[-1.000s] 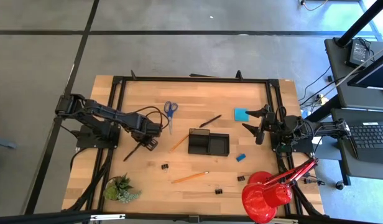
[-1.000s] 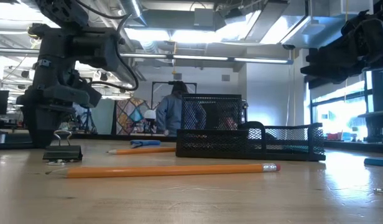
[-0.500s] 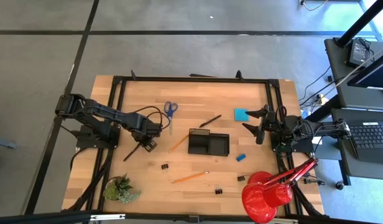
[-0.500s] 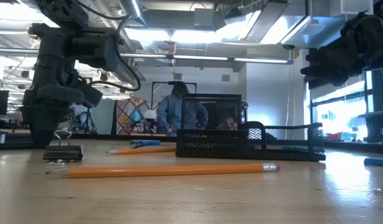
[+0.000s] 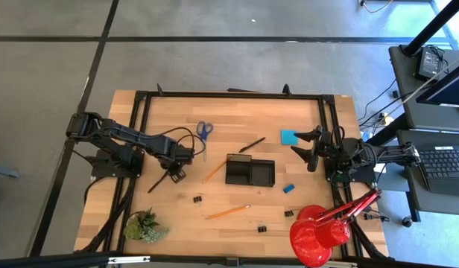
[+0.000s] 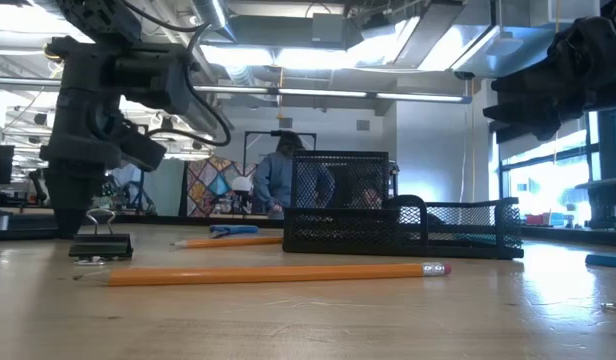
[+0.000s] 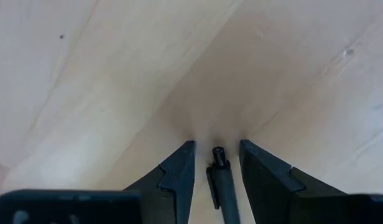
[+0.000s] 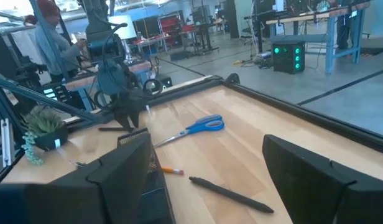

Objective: Pick and place office supplies into organizer
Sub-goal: Put the left black pen into the black desk organizer

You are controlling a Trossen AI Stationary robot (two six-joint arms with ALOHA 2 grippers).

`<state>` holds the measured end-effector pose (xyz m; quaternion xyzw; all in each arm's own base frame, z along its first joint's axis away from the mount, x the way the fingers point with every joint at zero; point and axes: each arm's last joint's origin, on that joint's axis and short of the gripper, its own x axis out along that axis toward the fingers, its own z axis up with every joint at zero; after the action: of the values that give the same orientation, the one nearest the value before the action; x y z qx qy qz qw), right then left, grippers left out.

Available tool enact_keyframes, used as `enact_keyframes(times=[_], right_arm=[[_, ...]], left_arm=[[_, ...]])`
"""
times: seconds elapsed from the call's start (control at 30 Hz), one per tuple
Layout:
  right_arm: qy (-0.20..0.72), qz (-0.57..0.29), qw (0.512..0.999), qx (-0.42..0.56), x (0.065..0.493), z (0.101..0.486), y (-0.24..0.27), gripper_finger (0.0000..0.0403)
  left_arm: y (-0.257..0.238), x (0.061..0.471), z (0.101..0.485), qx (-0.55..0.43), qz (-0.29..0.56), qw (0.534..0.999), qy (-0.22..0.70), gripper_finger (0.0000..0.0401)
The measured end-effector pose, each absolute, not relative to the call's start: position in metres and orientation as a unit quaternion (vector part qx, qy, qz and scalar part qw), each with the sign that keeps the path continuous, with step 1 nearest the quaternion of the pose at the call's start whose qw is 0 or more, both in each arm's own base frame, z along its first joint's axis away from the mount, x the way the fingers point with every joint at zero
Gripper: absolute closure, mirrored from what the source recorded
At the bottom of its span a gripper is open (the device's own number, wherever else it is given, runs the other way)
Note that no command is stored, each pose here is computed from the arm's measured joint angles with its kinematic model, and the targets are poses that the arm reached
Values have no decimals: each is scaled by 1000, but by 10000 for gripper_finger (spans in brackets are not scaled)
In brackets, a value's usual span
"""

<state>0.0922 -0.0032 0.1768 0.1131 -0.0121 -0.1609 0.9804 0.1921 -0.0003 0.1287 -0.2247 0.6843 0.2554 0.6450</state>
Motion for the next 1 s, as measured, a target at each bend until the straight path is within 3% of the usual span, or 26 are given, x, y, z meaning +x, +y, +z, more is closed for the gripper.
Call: enact_keyframes(times=[1.0], right_arm=[[-16,-161,980,113,92,177,-3,92]], left_arm=[[-2,190,129,-243,234,629,700,237]])
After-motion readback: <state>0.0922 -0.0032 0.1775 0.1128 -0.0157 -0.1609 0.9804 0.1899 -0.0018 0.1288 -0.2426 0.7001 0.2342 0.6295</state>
